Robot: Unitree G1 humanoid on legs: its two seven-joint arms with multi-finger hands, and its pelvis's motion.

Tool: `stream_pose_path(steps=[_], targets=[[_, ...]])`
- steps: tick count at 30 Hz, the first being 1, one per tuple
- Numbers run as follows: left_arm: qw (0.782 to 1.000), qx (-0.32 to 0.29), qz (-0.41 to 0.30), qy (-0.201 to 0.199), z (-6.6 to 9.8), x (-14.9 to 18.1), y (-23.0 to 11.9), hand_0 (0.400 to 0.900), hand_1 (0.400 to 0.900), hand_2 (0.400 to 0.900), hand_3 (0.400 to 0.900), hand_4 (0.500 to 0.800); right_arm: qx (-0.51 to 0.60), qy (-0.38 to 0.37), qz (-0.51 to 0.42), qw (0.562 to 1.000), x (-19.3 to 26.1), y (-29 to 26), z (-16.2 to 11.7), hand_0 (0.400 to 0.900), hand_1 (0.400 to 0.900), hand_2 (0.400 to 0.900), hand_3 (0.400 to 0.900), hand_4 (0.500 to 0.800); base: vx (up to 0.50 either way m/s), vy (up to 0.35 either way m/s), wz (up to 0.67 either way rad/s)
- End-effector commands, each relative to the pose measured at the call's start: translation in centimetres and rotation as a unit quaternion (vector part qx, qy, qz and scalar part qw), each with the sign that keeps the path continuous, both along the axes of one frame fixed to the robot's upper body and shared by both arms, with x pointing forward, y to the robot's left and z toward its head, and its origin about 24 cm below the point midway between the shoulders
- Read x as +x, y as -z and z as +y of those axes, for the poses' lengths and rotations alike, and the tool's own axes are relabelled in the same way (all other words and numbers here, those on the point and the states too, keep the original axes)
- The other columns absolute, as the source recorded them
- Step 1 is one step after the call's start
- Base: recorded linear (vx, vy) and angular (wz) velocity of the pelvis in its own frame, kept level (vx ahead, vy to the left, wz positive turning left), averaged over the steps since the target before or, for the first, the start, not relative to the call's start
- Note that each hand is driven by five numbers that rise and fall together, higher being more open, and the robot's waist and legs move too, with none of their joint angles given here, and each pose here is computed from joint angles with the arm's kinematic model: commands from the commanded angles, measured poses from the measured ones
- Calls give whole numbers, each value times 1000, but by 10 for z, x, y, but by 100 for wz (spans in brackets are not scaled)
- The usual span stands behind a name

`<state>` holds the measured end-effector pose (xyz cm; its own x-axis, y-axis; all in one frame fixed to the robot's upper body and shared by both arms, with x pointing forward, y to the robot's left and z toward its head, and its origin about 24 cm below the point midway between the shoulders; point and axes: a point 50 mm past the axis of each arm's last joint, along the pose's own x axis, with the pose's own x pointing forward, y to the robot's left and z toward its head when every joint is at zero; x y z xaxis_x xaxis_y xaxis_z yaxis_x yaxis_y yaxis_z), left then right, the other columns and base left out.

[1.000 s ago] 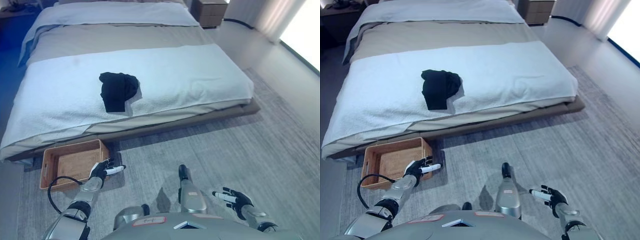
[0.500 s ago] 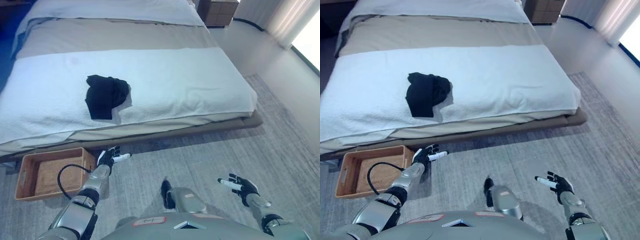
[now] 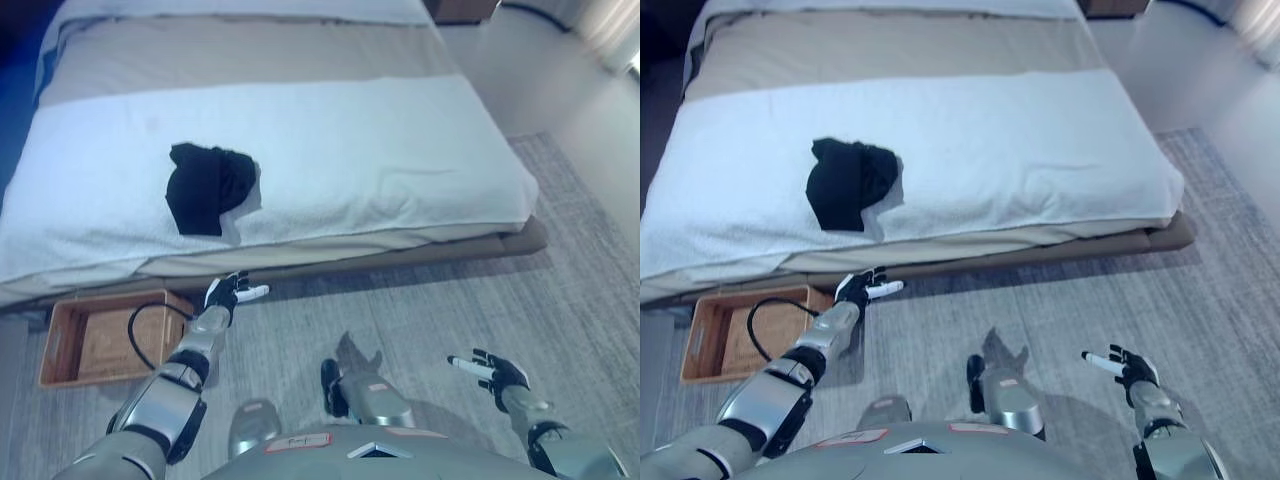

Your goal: Put the clothes on the bed into the basket.

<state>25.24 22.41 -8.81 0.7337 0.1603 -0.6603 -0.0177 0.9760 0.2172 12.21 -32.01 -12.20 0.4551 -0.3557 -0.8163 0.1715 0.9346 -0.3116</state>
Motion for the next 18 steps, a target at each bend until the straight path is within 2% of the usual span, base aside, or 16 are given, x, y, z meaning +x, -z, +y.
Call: stream_pose_path(steps=[1,10,12,18], targets=[[994,8,-110,-1,6,47,-47,900,900,900,900,800,-57,37,-14,998,-12,-16,-34,900,900,900,900,800,280,74,-47],[993,13,-113,-27,23,39,-45,900,900,900,900,800,-70,12,-33,997,1,-21,-34,900,900,900,900,800,314,78,-57],[993,18,-113,-43,34,32,-43,900,900,900,900,800,-62,-3,-40,997,11,-21,-28,900,900,900,900,800,397,213,-69],[990,26,-130,-52,43,30,-48,900,900,900,900,800,-39,-23,-53,998,28,-17,-10,900,900,900,900,800,337,235,-36]])
